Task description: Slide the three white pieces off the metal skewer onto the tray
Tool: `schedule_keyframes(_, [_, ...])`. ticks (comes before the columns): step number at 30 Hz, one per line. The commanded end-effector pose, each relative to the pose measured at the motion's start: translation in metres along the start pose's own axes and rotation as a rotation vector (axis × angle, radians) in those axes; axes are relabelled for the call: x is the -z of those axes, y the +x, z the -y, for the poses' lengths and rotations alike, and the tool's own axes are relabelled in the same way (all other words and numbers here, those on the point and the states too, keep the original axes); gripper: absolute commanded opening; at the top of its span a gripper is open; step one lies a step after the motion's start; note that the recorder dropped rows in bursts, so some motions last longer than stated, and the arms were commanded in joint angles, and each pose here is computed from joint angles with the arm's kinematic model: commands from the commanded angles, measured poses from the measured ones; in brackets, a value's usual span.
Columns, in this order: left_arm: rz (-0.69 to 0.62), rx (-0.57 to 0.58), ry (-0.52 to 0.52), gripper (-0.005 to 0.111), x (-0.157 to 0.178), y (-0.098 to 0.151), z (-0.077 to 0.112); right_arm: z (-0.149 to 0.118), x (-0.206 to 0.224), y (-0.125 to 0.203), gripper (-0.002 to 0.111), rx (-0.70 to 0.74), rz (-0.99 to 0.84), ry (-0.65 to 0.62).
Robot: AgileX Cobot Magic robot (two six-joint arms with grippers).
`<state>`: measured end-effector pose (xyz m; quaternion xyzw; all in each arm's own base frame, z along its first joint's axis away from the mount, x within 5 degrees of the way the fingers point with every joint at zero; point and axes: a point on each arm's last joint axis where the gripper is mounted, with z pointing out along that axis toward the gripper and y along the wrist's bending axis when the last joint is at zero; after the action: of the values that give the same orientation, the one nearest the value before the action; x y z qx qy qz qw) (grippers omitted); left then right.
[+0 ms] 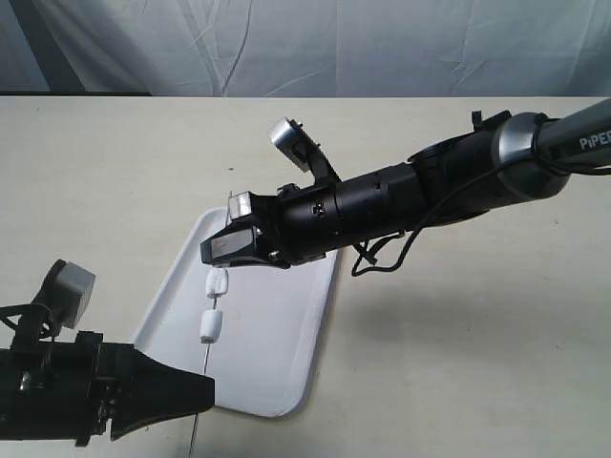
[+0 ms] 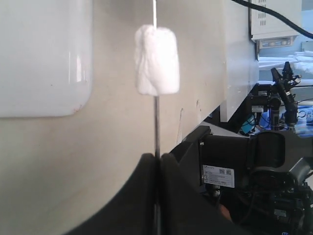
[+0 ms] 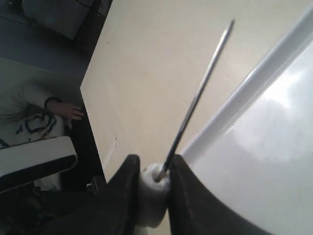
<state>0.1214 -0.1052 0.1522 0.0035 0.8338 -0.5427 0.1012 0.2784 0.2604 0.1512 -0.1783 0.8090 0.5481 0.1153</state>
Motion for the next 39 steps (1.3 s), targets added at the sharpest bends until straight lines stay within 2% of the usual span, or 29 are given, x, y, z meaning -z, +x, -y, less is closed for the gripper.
schedule_keyframes(1, [-0.049,0.014,0.047,0.000,0.002,0.017,0.000,-0.001,0.000,-0.019,0.018,0.061,0.067,0.073])
schedule_keyframes(7, [-0.096,0.039,0.074,0.000,0.007,0.043,-0.006,0.002,0.001,-0.033,0.018,0.115,0.102,0.171])
schedule_keyframes(11, [-0.141,0.007,0.123,0.000,0.008,0.048,-0.002,0.006,0.002,-0.032,0.018,0.145,0.084,0.224])
schedule_keyframes(15, [-0.103,0.029,0.130,0.000,0.008,0.044,0.000,0.009,0.003,-0.029,0.019,0.178,0.043,0.257])
schedule_keyframes(17, [-0.096,0.029,0.098,0.000,0.007,0.044,-0.003,0.010,0.003,-0.027,0.025,0.181,0.023,0.268])
schedule_keyframes(20, [-0.081,0.026,0.011,0.000,0.007,0.043,-0.011,0.013,0.003,-0.025,0.045,0.163,0.003,0.296])
schedule_keyframes(22, [-0.073,0.024,-0.042,0.000,0.007,0.042,-0.016,0.016,0.004,-0.024,0.049,0.144,-0.011,0.326])
schedule_keyframes(26, [-0.057,0.039,-0.127,0.000,0.007,0.041,-0.024,0.018,0.005,-0.022,0.043,0.136,-0.036,0.348])
schedule_keyframes(30, [-0.017,0.021,-0.161,0.000,0.005,0.023,-0.022,0.009,0.003,-0.015,0.034,0.116,-0.105,0.249])
schedule_keyframes(33, [0.005,0.008,-0.152,0.000,0.003,0.012,-0.017,0.004,0.002,-0.011,0.034,0.108,-0.146,0.187])
schedule_keyframes(39, [0.024,-0.022,-0.122,0.000,0.002,-0.001,-0.010,0.001,0.002,-0.010,0.034,0.071,-0.150,0.157])
